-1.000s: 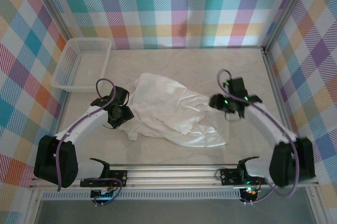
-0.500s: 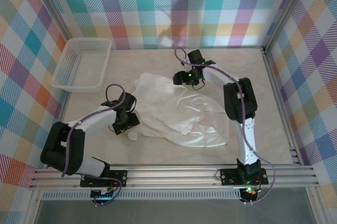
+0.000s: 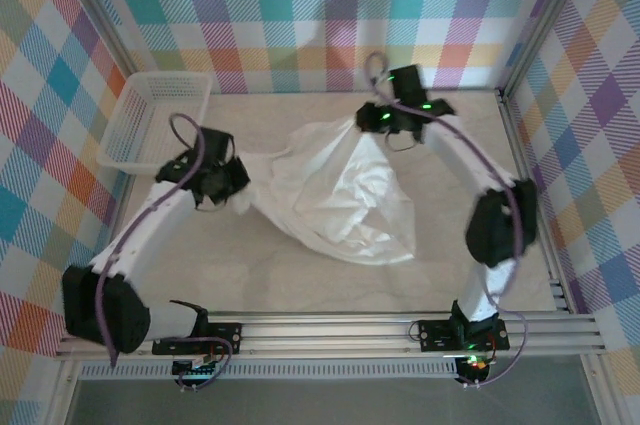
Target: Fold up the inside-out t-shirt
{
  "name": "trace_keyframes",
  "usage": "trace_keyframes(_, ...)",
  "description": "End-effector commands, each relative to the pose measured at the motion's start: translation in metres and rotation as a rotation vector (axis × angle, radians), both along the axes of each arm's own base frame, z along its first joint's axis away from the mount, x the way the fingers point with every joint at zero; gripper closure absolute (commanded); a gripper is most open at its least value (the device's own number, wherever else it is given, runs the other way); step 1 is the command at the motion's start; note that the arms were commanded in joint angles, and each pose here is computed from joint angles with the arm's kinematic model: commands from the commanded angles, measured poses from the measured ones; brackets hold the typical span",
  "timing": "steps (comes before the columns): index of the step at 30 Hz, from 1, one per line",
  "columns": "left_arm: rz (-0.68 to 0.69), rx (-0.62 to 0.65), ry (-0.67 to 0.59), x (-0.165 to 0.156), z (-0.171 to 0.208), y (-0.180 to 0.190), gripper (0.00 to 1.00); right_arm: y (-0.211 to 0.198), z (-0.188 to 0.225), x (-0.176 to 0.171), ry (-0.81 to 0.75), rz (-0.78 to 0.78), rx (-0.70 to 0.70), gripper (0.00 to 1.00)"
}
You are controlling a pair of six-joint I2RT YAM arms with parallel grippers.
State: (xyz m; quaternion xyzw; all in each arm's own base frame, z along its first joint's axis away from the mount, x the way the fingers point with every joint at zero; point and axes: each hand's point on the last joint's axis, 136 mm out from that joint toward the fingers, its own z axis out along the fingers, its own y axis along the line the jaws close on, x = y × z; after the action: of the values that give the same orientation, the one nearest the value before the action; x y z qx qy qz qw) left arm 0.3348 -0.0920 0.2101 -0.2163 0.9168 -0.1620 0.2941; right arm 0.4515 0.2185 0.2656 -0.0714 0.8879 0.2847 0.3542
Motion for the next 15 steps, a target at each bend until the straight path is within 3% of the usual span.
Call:
trace_keyframes(1,-0.043,0.037,-0.216,-0.013,0.098,0.012,1.00,-0.056,0.118,-0.025,-0.312,-0.162,0.070,1.00)
trace_keyframes(4,-0.058,0.023,-0.378,-0.021,0.154,0.014,1.00,-0.071,0.162,-0.070,-0.481,-0.153,0.075,1.00)
trace_keyframes(7,-0.058,0.031,-0.438,-0.026,0.164,0.017,1.00,-0.068,0.147,-0.103,-0.486,-0.084,0.107,1.00)
trace_keyframes(11,-0.031,0.068,-0.282,-0.030,0.101,0.023,1.00,-0.076,0.031,-0.130,-0.162,-0.150,0.112,1.00)
trace_keyframes(13,-0.003,0.076,-0.140,-0.036,0.041,0.026,1.00,-0.072,-0.046,-0.153,0.062,-0.151,0.136,1.00)
trace_keyframes(15,0.004,0.083,0.002,-0.046,-0.019,0.026,1.00,-0.070,-0.110,-0.177,0.271,-0.163,0.149,0.88)
